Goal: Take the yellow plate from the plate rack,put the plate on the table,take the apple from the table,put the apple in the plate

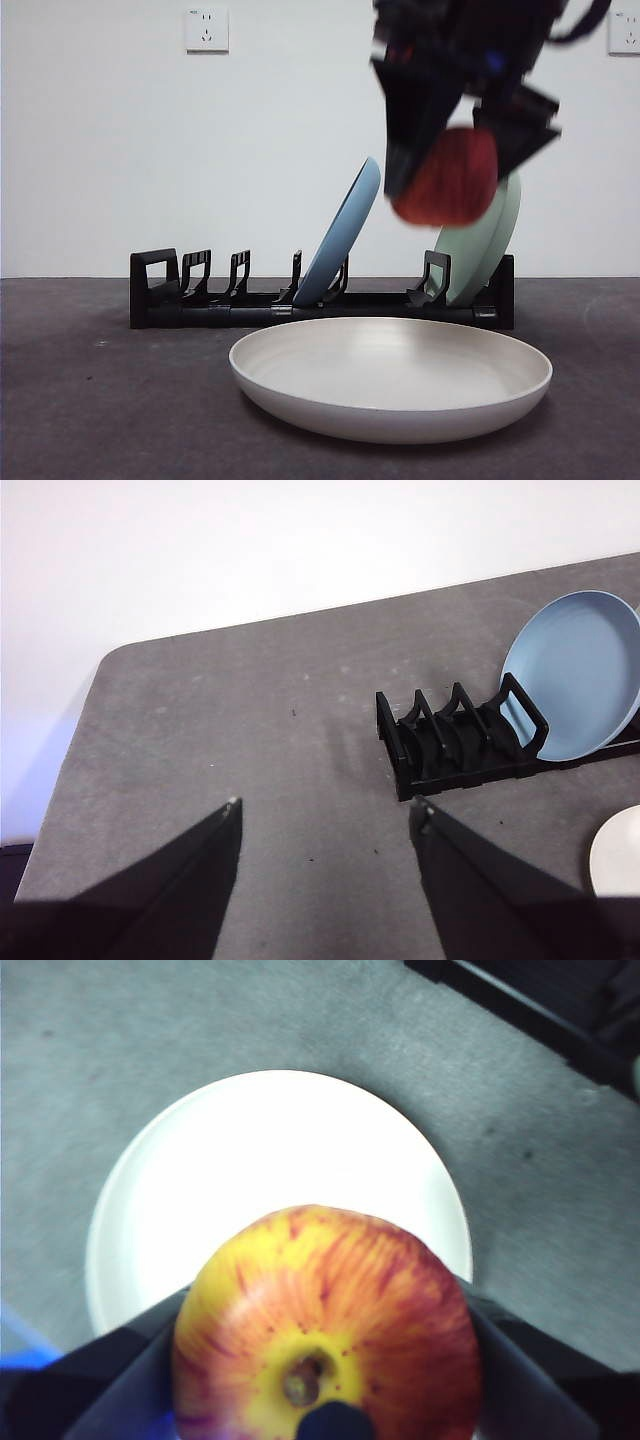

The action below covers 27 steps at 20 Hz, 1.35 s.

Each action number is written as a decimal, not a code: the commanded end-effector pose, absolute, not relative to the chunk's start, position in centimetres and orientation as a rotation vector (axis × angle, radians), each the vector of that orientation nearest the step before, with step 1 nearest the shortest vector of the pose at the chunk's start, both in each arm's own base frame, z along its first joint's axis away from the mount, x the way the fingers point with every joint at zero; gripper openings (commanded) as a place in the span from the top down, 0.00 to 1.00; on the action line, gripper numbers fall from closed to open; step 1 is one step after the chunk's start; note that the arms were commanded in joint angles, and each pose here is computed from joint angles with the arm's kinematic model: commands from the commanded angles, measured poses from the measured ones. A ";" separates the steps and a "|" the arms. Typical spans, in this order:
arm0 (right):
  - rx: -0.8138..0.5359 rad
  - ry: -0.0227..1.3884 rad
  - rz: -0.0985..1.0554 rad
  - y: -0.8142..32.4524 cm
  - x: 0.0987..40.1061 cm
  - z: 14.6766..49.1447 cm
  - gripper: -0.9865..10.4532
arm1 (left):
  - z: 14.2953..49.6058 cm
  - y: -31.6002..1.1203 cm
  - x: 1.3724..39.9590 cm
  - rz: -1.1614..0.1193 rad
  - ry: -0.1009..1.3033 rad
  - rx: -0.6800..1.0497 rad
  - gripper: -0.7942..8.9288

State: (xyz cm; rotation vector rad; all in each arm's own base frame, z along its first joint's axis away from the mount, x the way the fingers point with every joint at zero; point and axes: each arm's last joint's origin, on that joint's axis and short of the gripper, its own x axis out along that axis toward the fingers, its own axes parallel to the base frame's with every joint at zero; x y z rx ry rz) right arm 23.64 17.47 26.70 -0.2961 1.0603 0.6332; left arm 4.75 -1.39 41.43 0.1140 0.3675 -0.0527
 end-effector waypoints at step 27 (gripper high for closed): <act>-0.315 1.262 0.659 20.6 24.8 17.0 0.51 | 41.4 -1.4 4.7 -0.051 0.366 0.098 0.63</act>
